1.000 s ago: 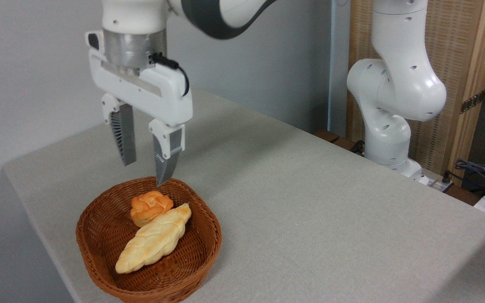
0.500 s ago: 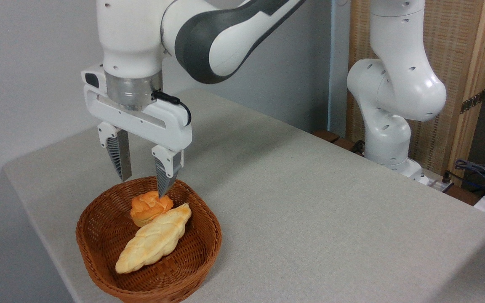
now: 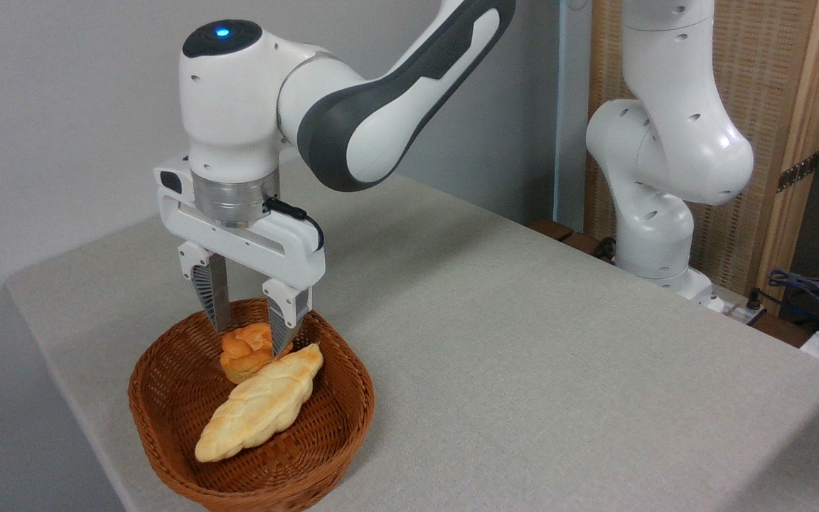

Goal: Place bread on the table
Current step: 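Close the gripper fingers around the small orange bun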

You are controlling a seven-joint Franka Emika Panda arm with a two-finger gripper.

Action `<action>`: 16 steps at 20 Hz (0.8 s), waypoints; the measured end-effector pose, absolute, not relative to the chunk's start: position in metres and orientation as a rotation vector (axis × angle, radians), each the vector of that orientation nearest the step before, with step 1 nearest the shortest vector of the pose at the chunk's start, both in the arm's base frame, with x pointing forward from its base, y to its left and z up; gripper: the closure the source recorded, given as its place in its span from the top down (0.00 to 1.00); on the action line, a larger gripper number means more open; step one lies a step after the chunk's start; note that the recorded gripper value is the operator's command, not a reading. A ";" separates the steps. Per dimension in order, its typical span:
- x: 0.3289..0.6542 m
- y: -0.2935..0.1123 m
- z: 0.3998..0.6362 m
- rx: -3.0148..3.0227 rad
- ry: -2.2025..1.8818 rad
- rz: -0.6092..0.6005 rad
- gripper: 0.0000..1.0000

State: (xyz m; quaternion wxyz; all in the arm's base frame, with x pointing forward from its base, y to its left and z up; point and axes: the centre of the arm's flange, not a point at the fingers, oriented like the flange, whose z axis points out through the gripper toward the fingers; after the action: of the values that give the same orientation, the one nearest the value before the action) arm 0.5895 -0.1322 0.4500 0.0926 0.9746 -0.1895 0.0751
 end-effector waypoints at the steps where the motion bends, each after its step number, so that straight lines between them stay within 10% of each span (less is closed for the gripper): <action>1: 0.589 -0.134 0.450 2.892 -0.566 0.222 1.00; 16: 0.592 -0.136 0.435 2.893 -0.565 0.210 0.98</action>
State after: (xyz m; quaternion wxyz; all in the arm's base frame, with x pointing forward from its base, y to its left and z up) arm 0.5917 -0.1362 0.4352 0.0932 0.9747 -0.1903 0.0709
